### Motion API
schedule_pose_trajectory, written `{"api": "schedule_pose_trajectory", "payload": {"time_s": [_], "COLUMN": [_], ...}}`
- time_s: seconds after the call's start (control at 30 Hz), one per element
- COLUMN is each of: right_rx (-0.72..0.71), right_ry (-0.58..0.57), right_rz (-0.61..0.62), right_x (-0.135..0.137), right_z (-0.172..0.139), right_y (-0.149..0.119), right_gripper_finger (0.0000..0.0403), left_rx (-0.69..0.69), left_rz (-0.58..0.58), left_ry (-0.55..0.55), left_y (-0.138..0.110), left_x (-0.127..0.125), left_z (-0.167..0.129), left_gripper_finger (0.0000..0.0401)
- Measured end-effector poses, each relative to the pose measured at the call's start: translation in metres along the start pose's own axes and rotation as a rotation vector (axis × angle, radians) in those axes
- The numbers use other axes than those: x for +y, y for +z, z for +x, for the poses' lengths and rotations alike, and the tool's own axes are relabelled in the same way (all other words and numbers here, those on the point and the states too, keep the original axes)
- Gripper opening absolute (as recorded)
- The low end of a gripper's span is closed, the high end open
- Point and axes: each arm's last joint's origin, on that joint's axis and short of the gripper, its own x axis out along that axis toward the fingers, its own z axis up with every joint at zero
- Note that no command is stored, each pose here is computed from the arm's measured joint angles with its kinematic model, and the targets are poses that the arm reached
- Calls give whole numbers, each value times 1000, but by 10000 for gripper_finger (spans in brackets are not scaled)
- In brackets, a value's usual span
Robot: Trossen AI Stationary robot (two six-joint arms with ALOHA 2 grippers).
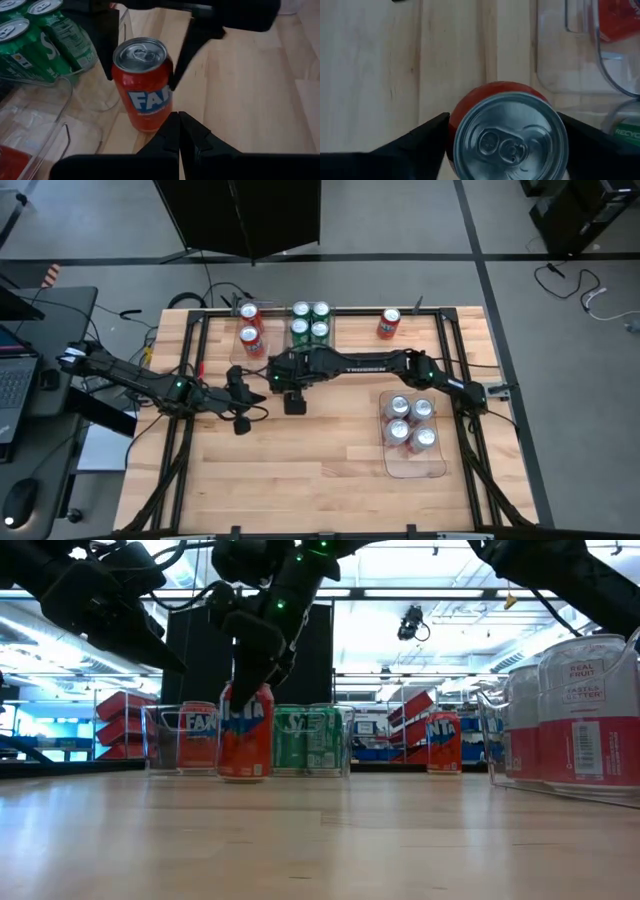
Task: Sort soda cans
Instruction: Put the bottom red soda can into the top left transparent bin
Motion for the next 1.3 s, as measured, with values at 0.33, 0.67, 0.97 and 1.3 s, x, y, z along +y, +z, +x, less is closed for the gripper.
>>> {"api": "schedule_pose_trajectory", "payload": {"time_s": [0.33, 0.67, 0.97, 1.3], "right_rx": [-61, -129, -33, -81], "right_ry": [-46, -127, -228, -239], "right_rz": [-40, -55, -93, -77], "right_x": [20, 29, 26, 18], "right_z": [-19, -85, -127, -82], "right_y": [10, 12, -8, -48], "right_gripper_finger": [340, 279, 39, 4], "left_rx": [-1, -25, -31, 28], "left_rz": [30, 68, 29, -15], "left_ry": [-9, -14, -105, -195], "left_y": [0, 3, 23, 61], "left_x": [0, -1, -2, 19], "left_z": [0, 0, -8, -23], "left_gripper_finger": [0, 0, 0, 0]}}
